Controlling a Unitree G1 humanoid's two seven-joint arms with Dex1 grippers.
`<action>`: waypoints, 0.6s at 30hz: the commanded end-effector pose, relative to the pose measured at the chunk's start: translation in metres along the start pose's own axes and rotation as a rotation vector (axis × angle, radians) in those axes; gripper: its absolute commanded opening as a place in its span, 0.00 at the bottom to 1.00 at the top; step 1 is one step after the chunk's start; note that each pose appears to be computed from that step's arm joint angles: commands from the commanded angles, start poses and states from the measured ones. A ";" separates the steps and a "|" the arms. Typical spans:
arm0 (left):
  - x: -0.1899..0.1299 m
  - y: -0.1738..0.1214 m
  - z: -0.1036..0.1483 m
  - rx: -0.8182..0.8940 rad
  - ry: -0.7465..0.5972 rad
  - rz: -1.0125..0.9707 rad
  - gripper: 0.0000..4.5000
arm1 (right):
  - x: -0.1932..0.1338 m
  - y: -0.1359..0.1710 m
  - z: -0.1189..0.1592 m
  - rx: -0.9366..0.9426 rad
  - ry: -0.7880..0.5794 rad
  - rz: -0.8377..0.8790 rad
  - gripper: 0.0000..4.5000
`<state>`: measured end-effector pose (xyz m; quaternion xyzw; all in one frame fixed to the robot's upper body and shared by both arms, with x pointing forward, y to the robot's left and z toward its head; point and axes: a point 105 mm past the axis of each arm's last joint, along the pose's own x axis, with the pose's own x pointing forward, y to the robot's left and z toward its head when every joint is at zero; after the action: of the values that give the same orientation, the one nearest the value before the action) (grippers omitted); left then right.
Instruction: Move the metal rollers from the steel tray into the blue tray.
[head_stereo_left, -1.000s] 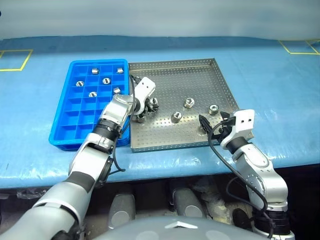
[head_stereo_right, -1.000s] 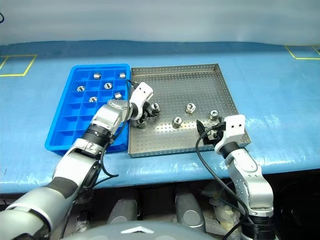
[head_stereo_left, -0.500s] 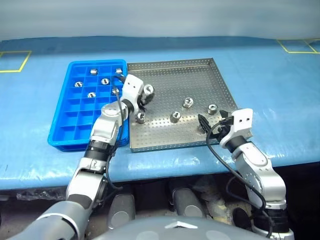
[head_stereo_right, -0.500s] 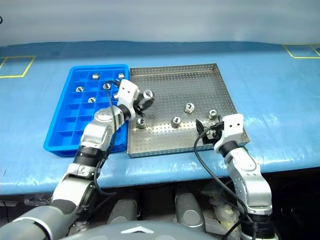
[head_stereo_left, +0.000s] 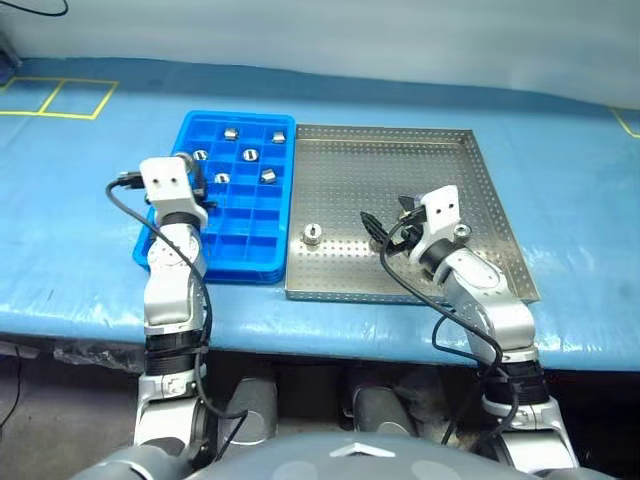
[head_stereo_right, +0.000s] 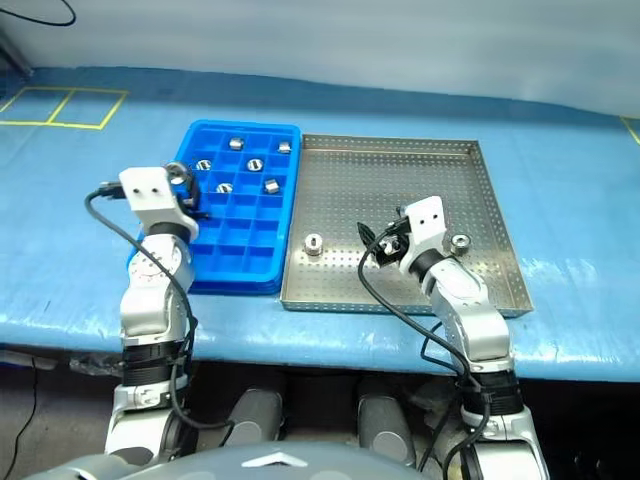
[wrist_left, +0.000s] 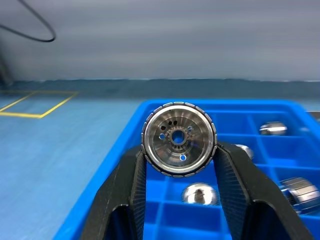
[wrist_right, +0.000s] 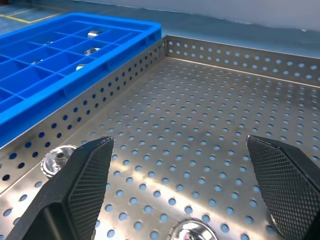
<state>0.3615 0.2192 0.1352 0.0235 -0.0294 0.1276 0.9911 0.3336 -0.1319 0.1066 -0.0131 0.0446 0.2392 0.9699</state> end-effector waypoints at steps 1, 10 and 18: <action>-0.001 0.007 0.009 0.013 -0.032 -0.022 0.38 | 0.003 0.006 0.008 -0.022 -0.033 0.029 1.00; 0.009 -0.002 -0.003 0.048 0.023 -0.146 0.38 | 0.000 0.007 0.007 -0.020 -0.029 0.027 1.00; 0.020 0.007 -0.014 0.040 0.077 -0.062 0.38 | -0.008 0.003 0.006 -0.018 -0.032 -0.004 1.00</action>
<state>0.3772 0.2252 0.1101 0.0422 0.0327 0.0792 0.9954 0.3267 -0.1279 0.0972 -0.0150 0.0571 0.2461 0.9674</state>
